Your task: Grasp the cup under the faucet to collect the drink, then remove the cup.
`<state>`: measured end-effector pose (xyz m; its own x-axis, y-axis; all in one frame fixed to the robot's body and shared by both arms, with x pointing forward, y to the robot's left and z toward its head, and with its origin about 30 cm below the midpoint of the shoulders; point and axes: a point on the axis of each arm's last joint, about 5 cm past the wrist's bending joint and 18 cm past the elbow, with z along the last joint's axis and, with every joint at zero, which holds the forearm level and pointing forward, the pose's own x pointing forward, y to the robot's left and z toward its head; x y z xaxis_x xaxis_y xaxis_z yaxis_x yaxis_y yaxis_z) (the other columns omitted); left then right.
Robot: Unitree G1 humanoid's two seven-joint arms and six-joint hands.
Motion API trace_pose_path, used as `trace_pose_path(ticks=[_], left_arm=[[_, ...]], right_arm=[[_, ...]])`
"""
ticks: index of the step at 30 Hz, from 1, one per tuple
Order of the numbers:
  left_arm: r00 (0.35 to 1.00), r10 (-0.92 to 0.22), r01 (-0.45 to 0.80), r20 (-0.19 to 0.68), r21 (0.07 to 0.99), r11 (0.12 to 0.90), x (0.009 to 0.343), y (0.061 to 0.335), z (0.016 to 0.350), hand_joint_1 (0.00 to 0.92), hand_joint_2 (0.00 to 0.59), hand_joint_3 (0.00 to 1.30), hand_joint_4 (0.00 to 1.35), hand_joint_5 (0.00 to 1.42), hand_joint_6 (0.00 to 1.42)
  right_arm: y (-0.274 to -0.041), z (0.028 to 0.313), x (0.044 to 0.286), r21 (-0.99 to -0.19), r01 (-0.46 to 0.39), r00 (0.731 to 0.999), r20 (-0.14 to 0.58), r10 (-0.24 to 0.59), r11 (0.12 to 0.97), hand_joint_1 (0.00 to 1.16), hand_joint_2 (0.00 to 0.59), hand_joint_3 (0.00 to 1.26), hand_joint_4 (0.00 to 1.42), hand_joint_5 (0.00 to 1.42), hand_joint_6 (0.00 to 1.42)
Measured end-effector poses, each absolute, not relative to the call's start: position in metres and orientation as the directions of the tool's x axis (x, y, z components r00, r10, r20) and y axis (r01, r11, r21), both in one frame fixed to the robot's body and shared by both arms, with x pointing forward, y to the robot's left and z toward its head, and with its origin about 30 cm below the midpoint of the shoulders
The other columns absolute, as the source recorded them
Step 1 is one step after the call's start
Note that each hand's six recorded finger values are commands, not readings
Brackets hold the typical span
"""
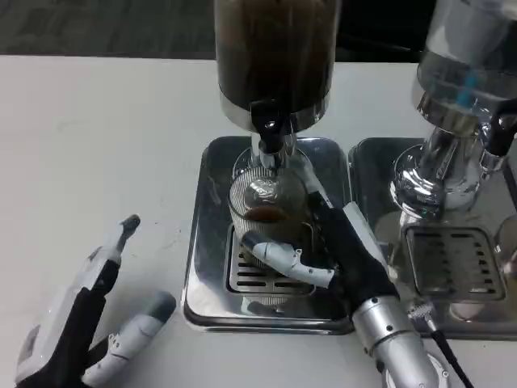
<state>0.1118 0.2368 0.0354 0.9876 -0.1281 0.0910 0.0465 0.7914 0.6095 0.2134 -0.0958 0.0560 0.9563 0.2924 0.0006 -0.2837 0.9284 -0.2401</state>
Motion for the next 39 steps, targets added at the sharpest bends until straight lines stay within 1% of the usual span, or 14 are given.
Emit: trace_pose_path(ticks=[4, 7, 10, 16, 18, 22, 27, 29, 35, 39], left_arm=[[0.988, -0.128, 0.047, 0.090, 0.611, 0.790, 0.112, 0.237, 0.036, 0.000, 0.151, 0.02, 0.00, 0.05, 0.00], [0.988, -0.128, 0.047, 0.089, 0.611, 0.790, 0.112, 0.237, 0.036, 0.000, 0.153, 0.02, 0.00, 0.05, 0.00], [0.988, -0.124, 0.044, 0.091, 0.608, 0.793, 0.112, 0.237, 0.036, 0.000, 0.155, 0.02, 0.00, 0.06, 0.00], [0.988, -0.120, 0.040, 0.093, 0.603, 0.796, 0.112, 0.238, 0.036, 0.000, 0.156, 0.03, 0.00, 0.06, 0.00], [0.989, -0.112, 0.033, 0.096, 0.596, 0.802, 0.112, 0.238, 0.036, 0.000, 0.156, 0.03, 0.00, 0.06, 0.00], [0.990, -0.102, 0.027, 0.095, 0.589, 0.808, 0.111, 0.238, 0.036, 0.000, 0.156, 0.05, 0.00, 0.06, 0.00], [0.991, -0.100, 0.027, 0.092, 0.589, 0.808, 0.110, 0.239, 0.035, 0.000, 0.157, 0.05, 0.00, 0.06, 0.00], [0.991, -0.099, 0.026, 0.092, 0.588, 0.809, 0.110, 0.239, 0.035, 0.000, 0.157, 0.05, 0.00, 0.06, 0.00], [0.991, -0.097, 0.025, 0.093, 0.586, 0.810, 0.110, 0.239, 0.035, 0.000, 0.157, 0.06, 0.00, 0.07, 0.00], [0.991, -0.096, 0.024, 0.092, 0.586, 0.810, 0.110, 0.239, 0.035, 0.000, 0.157, 0.06, 0.00, 0.07, 0.00]], right_arm=[[-0.092, 0.055, 0.215, -0.236, -0.282, 0.957, 0.007, 0.292, 0.930, 0.85, 0.189, 0.00, 0.00, 0.00, 0.14], [-0.090, 0.055, 0.215, -0.244, -0.274, 0.958, 0.013, 0.285, 0.930, 0.86, 0.181, 0.00, 0.02, 0.06, 0.19], [-0.090, 0.056, 0.215, -0.247, -0.271, 0.959, 0.018, 0.284, 0.930, 0.88, 0.185, 0.00, 0.09, 0.13, 0.26], [-0.089, 0.057, 0.216, -0.250, -0.275, 0.957, 0.022, 0.290, 0.928, 0.91, 0.179, 0.00, 0.18, 0.22, 0.35], [-0.088, 0.056, 0.216, -0.249, -0.278, 0.956, 0.023, 0.292, 0.928, 0.92, 0.180, 0.04, 0.22, 0.25, 0.41], [-0.087, 0.056, 0.216, -0.251, -0.290, 0.953, 0.018, 0.304, 0.924, 0.93, 0.191, 0.07, 0.27, 0.30, 0.46], [-0.085, 0.056, 0.216, -0.256, -0.298, 0.950, 0.020, 0.313, 0.920, 0.96, 0.195, 0.16, 0.32, 0.34, 0.52], [-0.085, 0.056, 0.216, -0.260, -0.299, 0.949, 0.020, 0.314, 0.918, 0.96, 0.196, 0.21, 0.37, 0.37, 0.54], [-0.083, 0.056, 0.216, -0.282, -0.278, 0.954, 0.029, 0.298, 0.918, 1.01, 0.202, 0.38, 0.49, 0.47, 0.64], [-0.083, 0.056, 0.216, -0.287, -0.263, 0.958, 0.038, 0.285, 0.921, 1.02, 0.200, 0.46, 0.53, 0.53, 0.71]])
